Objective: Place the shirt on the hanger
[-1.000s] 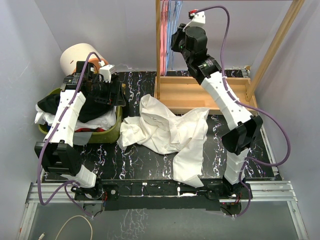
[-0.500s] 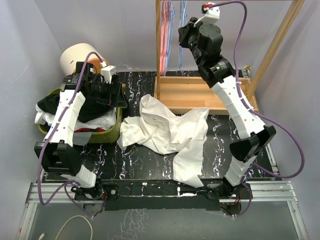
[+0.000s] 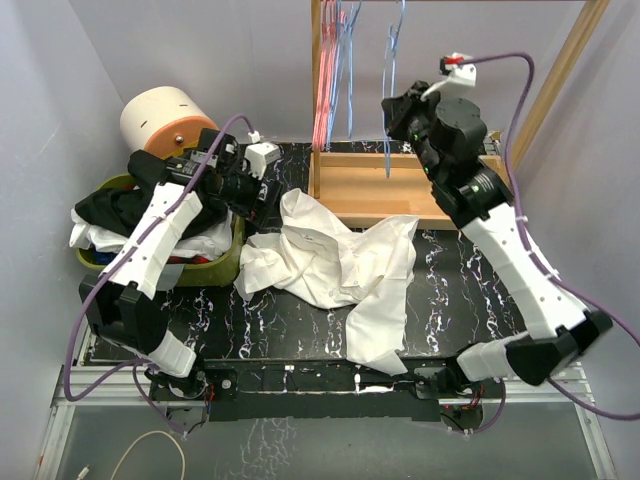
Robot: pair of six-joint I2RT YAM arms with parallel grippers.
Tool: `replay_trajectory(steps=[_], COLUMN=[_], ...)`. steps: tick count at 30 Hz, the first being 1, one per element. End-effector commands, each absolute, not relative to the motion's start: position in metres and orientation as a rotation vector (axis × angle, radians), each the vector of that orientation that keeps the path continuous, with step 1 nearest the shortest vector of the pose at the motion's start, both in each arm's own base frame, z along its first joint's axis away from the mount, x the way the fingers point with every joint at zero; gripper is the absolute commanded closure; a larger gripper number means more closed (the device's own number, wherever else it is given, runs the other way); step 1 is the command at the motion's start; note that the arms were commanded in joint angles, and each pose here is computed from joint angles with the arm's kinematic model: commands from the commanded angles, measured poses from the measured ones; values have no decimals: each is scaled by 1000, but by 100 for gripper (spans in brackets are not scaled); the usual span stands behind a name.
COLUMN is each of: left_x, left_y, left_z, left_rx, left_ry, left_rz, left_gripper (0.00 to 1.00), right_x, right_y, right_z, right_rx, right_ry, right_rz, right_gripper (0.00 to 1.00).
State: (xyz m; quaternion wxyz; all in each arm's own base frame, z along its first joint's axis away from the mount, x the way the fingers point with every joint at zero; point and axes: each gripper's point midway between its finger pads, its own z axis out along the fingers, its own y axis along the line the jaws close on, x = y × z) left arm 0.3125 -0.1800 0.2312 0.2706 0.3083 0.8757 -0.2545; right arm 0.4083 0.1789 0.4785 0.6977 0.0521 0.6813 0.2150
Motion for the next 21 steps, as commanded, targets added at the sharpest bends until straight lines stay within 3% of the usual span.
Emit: replay_trajectory(steps=[1, 14, 21], left_x=[315, 347, 370], left_y=[-202, -200, -208], left_z=[210, 142, 127], left_rx=[902, 892, 880], left_ry=[2354, 2346, 2351], left_rz=[-604, -370, -335], left_gripper=[3, 13, 24], right_x=[363, 215, 191], right_y=[160, 134, 139], right_z=[493, 412, 389], right_rx=[155, 81, 78], right_ry=[1440, 1579, 1610], right_rz=[560, 819, 924], right_gripper=[92, 92, 92])
